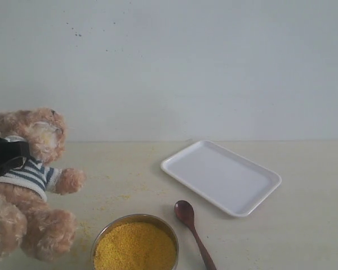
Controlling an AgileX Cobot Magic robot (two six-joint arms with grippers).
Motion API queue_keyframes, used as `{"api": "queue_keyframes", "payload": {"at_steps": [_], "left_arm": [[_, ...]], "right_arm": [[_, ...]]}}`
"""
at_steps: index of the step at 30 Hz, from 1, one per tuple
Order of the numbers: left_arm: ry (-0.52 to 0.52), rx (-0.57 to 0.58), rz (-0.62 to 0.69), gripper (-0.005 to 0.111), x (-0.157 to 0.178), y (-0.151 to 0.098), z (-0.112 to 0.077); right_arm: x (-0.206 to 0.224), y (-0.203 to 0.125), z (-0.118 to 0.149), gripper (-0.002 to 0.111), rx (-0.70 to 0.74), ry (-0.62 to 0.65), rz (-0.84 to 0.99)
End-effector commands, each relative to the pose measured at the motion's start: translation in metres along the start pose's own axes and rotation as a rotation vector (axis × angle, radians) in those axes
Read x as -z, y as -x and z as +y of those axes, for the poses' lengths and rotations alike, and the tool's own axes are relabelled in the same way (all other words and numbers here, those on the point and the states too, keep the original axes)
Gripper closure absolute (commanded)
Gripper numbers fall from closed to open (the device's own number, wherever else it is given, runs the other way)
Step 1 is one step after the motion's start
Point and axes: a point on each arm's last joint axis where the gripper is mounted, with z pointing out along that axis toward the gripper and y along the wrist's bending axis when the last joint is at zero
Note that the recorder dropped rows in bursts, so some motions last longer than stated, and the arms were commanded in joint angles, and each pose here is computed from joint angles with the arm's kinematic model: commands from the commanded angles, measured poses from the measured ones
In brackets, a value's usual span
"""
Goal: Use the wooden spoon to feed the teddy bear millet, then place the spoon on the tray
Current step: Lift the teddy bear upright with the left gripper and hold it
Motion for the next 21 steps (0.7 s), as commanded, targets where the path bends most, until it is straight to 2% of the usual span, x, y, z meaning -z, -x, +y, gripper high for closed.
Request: {"api": "queue_keyframes", "payload": {"at_steps": [1, 5, 9, 16, 19, 21], "left_arm": [[-0.005, 0.058, 0.023, 0.103, 0.0, -0.003, 0.0], [-0.017, 0.073, 0.062, 0.103, 0.0, -0.006, -0.001], [-0.039, 0.141, 0.088, 0.103, 0.0, -0.009, -0.003], [-0.058, 0.242, 0.017, 0.103, -0.001, -0.001, -0.005], [-0.09, 0.18, 0.037, 0.103, -0.01, 0.005, -0.01], [-0.154, 0.116, 0.085, 0.103, -0.018, 0.01, -0.017]], "right_arm": [[0.0, 0.001, 0.0, 0.107, 0.01, -0.002, -0.013], [0.0, 0.002, 0.0, 0.107, 0.025, -0.005, -0.018], [0.0, 0.001, 0.0, 0.107, 0.021, -0.003, -0.015], [0.0, 0.002, 0.0, 0.107, 0.018, -0.004, -0.026], [0.0, 0.002, 0.0, 0.107, 0.014, -0.004, -0.025], [0.0, 0.002, 0.0, 0.107, 0.014, -0.004, -0.025]]}}
